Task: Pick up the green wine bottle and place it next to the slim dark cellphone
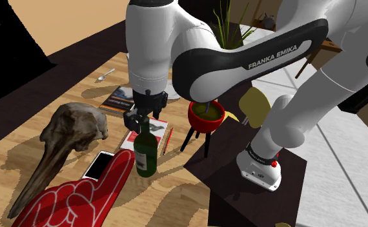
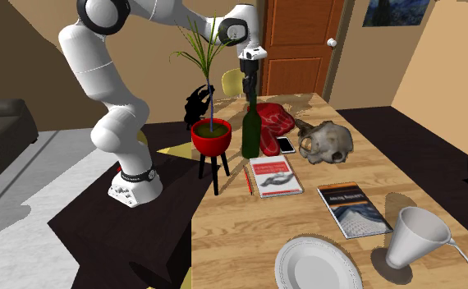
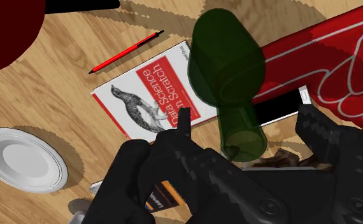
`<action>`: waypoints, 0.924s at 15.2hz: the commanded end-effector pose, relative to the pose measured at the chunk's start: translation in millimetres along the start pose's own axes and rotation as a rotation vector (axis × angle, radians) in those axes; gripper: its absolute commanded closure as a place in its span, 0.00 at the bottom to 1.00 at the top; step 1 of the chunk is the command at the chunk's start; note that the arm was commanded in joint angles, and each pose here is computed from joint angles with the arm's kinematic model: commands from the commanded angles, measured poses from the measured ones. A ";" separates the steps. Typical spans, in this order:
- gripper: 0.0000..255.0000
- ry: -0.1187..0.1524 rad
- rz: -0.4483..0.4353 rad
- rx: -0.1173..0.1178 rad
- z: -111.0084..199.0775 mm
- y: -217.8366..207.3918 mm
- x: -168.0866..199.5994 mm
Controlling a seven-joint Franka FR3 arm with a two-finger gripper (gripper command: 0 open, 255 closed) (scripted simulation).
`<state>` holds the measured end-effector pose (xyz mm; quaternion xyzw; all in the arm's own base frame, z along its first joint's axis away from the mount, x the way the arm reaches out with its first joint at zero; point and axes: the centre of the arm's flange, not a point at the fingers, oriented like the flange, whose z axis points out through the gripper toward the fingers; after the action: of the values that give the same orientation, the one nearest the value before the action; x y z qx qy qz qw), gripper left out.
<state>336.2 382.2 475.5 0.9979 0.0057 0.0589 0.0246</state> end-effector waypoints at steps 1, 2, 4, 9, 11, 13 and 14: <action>0.00 0.000 0.000 0.000 -0.1 0.0 0.0; 0.00 0.000 0.000 0.000 -0.1 0.0 0.0; 0.00 0.000 0.000 0.000 0.0 0.0 0.0; 0.00 0.000 0.000 0.000 -50.1 0.0 0.0; 0.00 0.000 0.000 0.000 -50.1 0.0 0.0; 0.00 0.000 0.000 0.000 -50.1 0.0 0.0; 0.00 0.000 0.000 0.000 -50.1 0.0 0.0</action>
<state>330.4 384.6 525.1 0.9979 0.0057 0.0591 0.0245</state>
